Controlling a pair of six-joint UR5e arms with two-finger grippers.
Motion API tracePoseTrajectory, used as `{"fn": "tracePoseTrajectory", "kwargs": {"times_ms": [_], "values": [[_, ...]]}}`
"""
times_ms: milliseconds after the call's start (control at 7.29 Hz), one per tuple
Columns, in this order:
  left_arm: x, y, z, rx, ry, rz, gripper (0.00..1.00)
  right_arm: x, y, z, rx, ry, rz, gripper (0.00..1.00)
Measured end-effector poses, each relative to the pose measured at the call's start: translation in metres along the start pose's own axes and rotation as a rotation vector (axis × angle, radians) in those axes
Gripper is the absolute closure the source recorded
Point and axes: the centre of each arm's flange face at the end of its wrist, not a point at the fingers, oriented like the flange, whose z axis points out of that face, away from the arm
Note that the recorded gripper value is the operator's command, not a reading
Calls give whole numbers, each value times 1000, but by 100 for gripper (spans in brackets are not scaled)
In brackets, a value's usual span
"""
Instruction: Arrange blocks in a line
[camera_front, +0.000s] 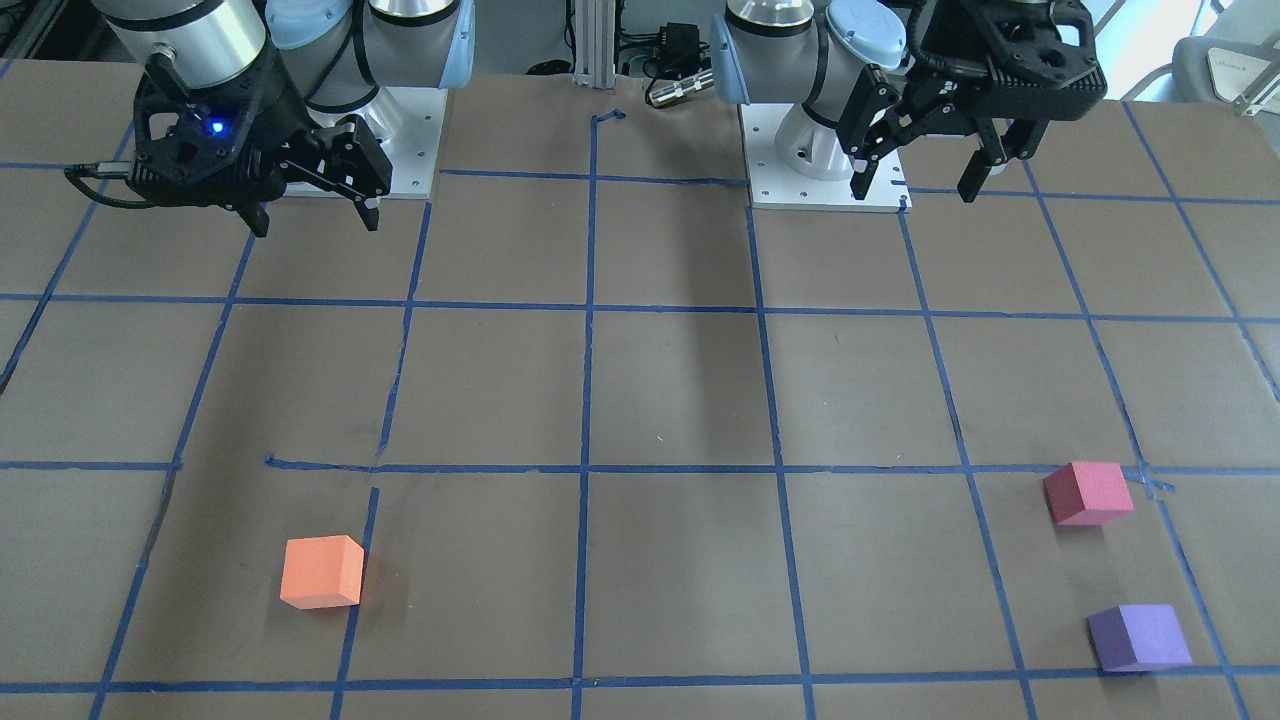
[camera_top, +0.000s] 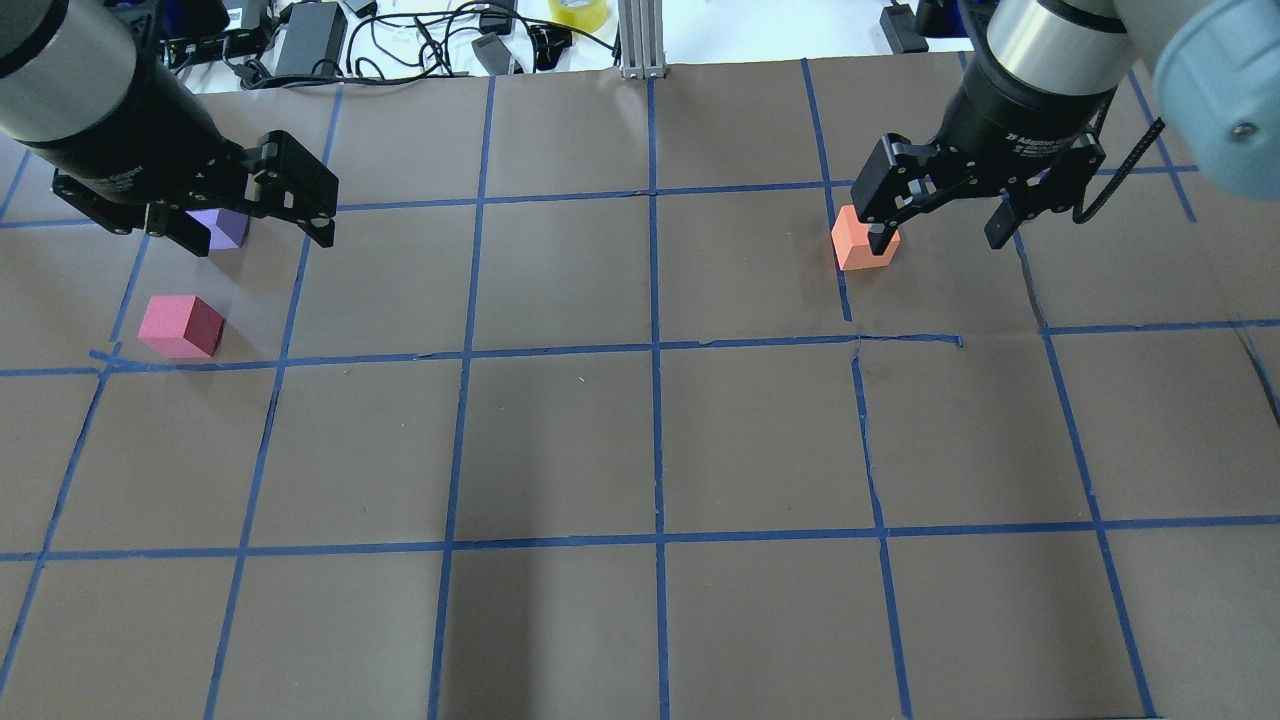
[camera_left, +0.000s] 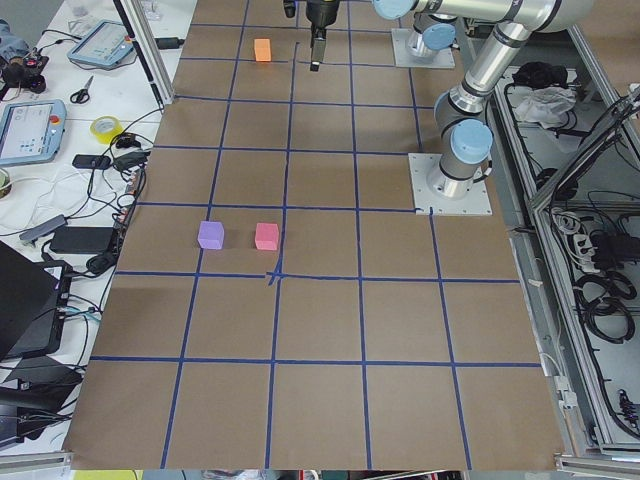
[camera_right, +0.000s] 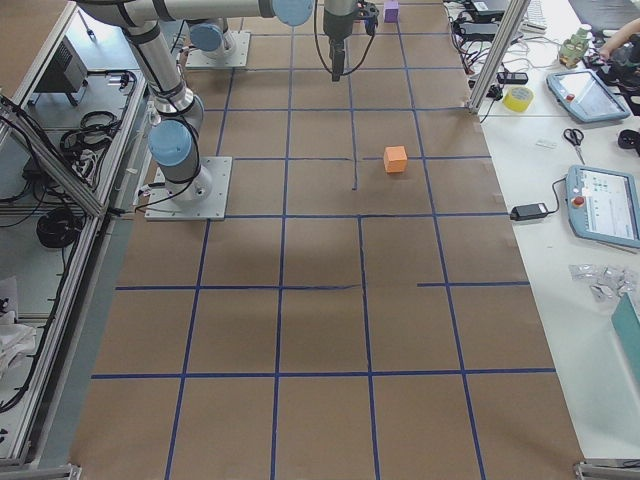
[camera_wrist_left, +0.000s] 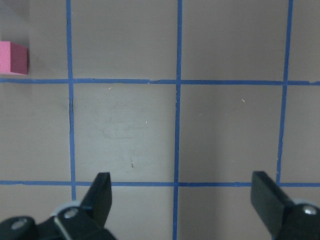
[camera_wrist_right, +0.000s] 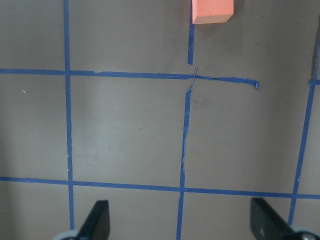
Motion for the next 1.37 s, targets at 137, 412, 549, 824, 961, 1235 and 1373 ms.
{"fn": "tracePoseTrajectory", "kwargs": {"times_ms": [137,412,549,824,961,1235,1373], "values": [[0,1,0,0,0,0,0,0,0,-1,1,1,0,0],[0,6,0,-4,0,1,0,0,0,-1,3,2,0,0],[0,12,4,-10,-1,0,0,0,1,-2,4,2,0,0],[0,25,10,-23,-1,0,0,0,0,-2,5,2,-1,0],[1,30,13,-28,-1,0,0,0,0,-1,2,-1,0,0],[0,37,16,-35,-2,-1,0,2,-4,5,-7,-2,-7,0],[1,41,18,-39,-2,0,0,5,-13,12,-5,-1,-8,0]]}}
